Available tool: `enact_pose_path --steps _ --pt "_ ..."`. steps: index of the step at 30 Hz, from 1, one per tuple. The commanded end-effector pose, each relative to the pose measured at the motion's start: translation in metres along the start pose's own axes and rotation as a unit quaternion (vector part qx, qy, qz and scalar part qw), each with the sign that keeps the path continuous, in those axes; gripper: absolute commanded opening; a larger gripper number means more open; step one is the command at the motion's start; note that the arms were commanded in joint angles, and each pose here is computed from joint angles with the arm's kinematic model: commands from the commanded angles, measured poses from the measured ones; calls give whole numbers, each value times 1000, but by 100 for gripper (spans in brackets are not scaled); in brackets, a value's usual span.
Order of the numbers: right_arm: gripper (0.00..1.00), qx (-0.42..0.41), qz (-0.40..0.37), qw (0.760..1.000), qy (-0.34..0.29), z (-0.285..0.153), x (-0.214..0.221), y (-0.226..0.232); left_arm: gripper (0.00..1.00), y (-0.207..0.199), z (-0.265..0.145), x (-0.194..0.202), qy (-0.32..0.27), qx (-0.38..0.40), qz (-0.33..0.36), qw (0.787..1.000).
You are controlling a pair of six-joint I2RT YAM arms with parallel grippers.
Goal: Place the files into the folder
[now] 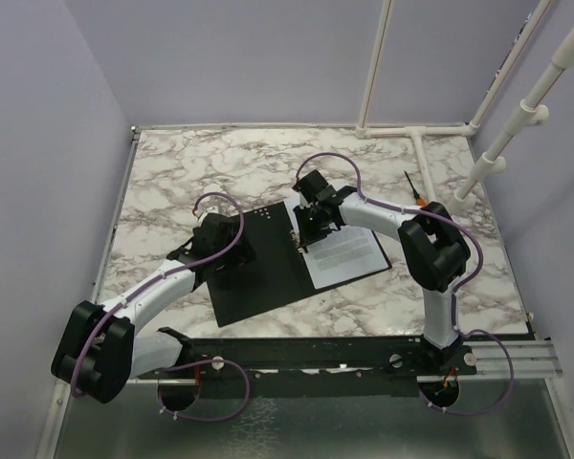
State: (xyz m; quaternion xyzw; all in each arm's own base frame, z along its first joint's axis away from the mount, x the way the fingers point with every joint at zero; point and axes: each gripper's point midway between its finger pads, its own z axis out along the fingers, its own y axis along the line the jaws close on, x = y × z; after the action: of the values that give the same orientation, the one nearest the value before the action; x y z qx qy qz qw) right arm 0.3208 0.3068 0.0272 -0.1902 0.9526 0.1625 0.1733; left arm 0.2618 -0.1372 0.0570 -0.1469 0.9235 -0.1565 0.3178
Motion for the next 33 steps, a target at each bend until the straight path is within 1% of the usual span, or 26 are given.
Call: enact_pose_path --steps 1,10,18,26,33 --pt "22 -6 -2 1000 -12 -11 -3 4 94 0 1 4 3 5 -4 1000" --pt "25 3 2 1000 -28 -24 -7 2 94 1 1 3 -1 2 -3 1000" --pt "25 16 2 998 -63 -53 -19 2 94 4 2 2 -5 -6 0 1000" --pt "27 6 -22 996 -83 -74 -31 30 93 7 2 3 -1 -27 18 999" --pt "29 9 -34 996 -81 -71 -36 43 93 8 -7 4 -12 -66 46 997"
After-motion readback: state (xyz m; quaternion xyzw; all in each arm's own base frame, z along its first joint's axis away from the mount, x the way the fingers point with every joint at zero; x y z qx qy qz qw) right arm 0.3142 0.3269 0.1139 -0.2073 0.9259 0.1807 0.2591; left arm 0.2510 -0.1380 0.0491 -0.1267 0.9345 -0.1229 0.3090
